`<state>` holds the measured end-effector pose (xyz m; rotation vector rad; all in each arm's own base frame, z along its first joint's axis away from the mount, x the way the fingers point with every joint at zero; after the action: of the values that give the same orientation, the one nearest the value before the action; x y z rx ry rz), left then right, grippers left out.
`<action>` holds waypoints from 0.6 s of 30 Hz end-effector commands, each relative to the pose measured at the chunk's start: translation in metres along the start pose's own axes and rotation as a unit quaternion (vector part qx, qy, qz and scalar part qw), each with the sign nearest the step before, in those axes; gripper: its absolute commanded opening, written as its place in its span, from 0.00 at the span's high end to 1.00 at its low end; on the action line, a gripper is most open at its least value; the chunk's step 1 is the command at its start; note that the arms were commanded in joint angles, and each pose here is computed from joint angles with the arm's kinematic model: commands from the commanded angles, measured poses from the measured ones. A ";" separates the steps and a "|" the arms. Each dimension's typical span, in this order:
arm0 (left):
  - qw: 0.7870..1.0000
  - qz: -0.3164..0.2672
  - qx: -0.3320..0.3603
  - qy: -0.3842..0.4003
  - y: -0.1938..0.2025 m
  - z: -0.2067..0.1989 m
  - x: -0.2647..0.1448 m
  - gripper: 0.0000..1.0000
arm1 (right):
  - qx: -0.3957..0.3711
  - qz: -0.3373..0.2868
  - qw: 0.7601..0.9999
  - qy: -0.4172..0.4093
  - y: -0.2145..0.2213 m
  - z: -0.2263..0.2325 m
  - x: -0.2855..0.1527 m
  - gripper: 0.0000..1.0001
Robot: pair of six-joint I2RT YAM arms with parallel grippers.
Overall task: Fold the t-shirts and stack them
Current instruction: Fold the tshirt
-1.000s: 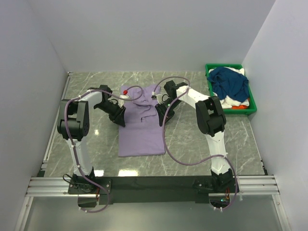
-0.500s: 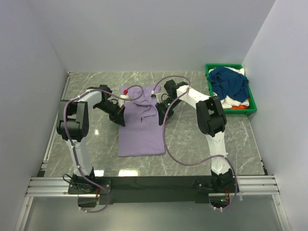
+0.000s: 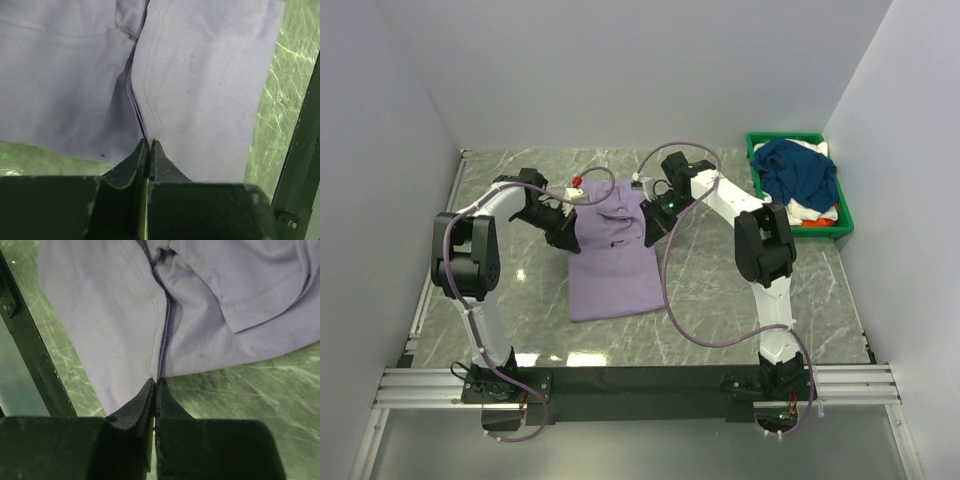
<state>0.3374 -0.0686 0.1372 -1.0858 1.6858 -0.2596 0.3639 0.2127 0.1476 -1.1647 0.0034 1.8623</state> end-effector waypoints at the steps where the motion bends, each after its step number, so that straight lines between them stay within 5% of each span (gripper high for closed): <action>1: 0.997 -0.046 0.055 -0.005 -0.023 -0.002 -0.018 0.99 | -0.051 -0.038 0.998 -0.004 -0.022 0.010 -0.019 1.00; 18: 0.997 -0.022 0.061 0.048 0.010 -0.034 -0.013 0.99 | -0.034 0.011 0.998 -0.046 0.024 0.038 -0.004 1.00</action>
<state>0.3145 -0.0620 0.1351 -1.0432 1.7404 -0.3558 0.3332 0.2036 0.1272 -1.1130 0.0326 1.9744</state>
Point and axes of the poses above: each gripper's point midway between its finger pads, its own x axis out along the fingers, its own z axis along the line the jaws close on, y = z × x, the point moved 10 cm from there along -x, back along the fingers, and after that the axes turned 1 degree about x, right-handed, at the moved point
